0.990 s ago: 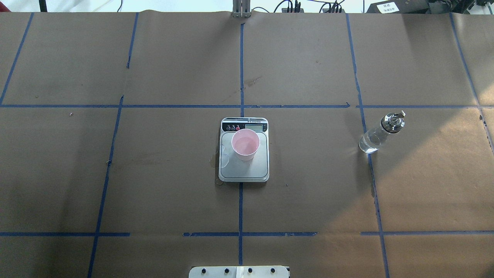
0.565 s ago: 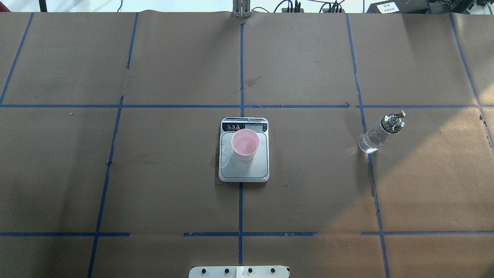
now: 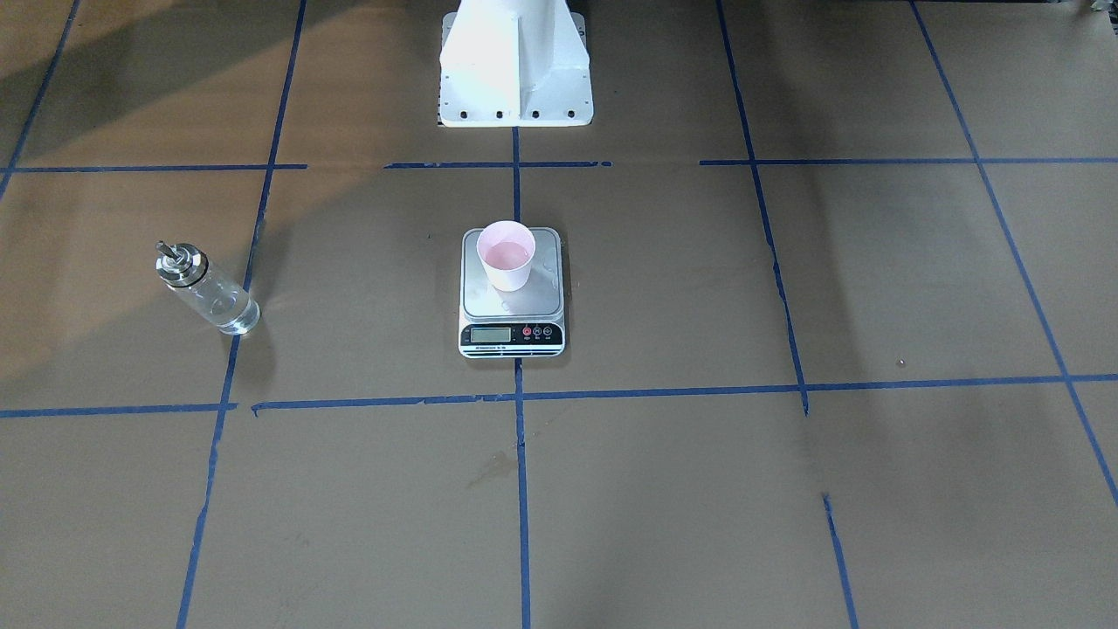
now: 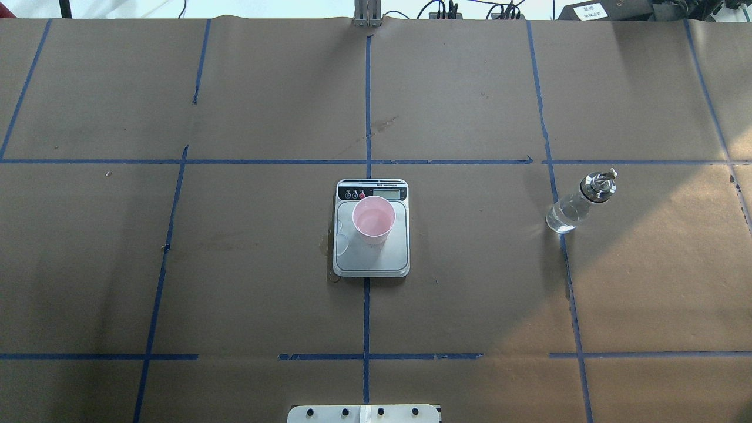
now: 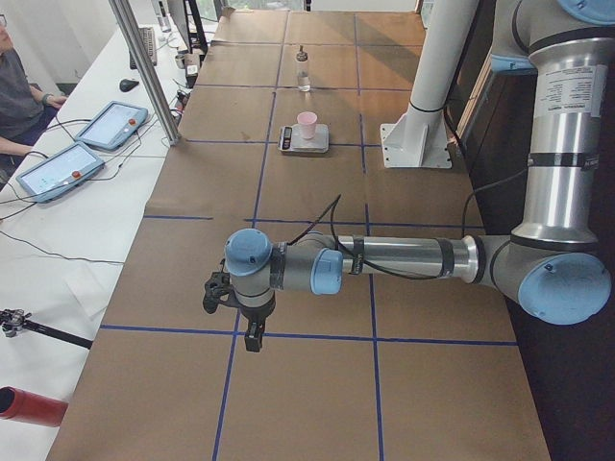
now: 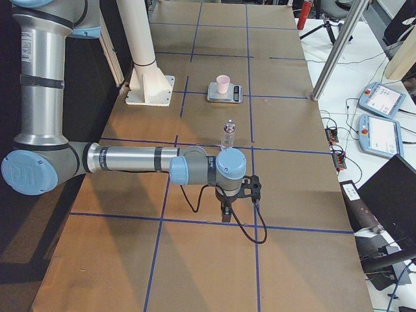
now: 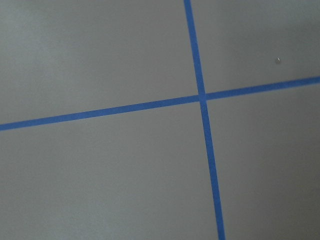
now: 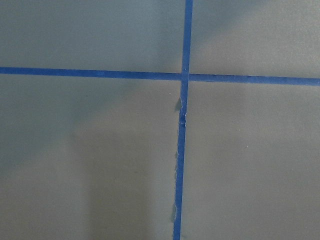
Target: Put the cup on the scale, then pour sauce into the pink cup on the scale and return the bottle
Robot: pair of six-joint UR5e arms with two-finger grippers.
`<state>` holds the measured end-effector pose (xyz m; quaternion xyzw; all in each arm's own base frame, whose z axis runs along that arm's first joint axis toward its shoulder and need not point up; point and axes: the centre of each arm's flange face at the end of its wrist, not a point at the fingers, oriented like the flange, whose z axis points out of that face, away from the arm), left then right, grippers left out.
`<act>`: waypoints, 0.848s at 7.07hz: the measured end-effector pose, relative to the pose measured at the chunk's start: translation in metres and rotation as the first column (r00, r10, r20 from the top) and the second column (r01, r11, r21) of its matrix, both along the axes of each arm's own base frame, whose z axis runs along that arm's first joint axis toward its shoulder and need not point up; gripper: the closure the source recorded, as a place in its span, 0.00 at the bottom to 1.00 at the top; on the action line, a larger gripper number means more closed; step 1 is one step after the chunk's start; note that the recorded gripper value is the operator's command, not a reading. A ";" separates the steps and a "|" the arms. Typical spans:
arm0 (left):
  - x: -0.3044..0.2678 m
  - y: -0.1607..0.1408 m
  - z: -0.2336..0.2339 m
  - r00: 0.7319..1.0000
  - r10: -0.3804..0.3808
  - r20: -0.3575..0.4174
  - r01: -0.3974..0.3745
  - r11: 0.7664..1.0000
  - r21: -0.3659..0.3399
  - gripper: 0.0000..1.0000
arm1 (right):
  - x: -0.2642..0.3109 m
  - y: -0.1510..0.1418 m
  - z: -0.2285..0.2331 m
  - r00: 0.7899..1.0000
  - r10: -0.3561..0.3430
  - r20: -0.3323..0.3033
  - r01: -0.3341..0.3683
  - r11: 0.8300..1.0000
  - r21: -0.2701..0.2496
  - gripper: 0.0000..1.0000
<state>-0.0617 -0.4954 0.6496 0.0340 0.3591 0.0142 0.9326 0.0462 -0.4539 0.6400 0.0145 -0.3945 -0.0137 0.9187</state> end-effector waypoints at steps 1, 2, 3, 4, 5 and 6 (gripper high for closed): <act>0.000 0.000 -0.001 1.000 -0.010 -0.001 0.010 1.000 -0.008 0.00 | 0.001 0.000 0.001 1.000 0.001 0.000 -0.001 1.000 0.001 0.00; 0.000 -0.001 -0.002 1.000 -0.013 -0.002 0.013 1.000 -0.008 0.00 | 0.001 0.000 0.001 1.000 0.003 0.000 -0.003 1.000 0.001 0.00; 0.000 -0.001 -0.003 1.000 -0.013 -0.002 0.013 1.000 -0.006 0.00 | 0.002 0.000 0.001 1.000 0.004 0.000 -0.004 1.000 0.000 0.00; 0.000 -0.002 -0.004 1.000 -0.013 -0.002 0.013 1.000 -0.005 0.00 | 0.002 0.000 0.001 1.000 0.005 0.000 -0.005 1.000 0.000 0.00; 0.000 -0.002 -0.004 1.000 -0.013 -0.002 0.013 1.000 -0.004 0.00 | 0.002 0.000 0.001 1.000 0.006 0.001 -0.006 1.000 0.000 0.00; 0.000 -0.002 -0.005 1.000 -0.013 -0.002 0.013 1.000 -0.003 0.00 | 0.002 0.000 0.001 1.000 0.006 0.001 -0.006 1.000 0.001 0.00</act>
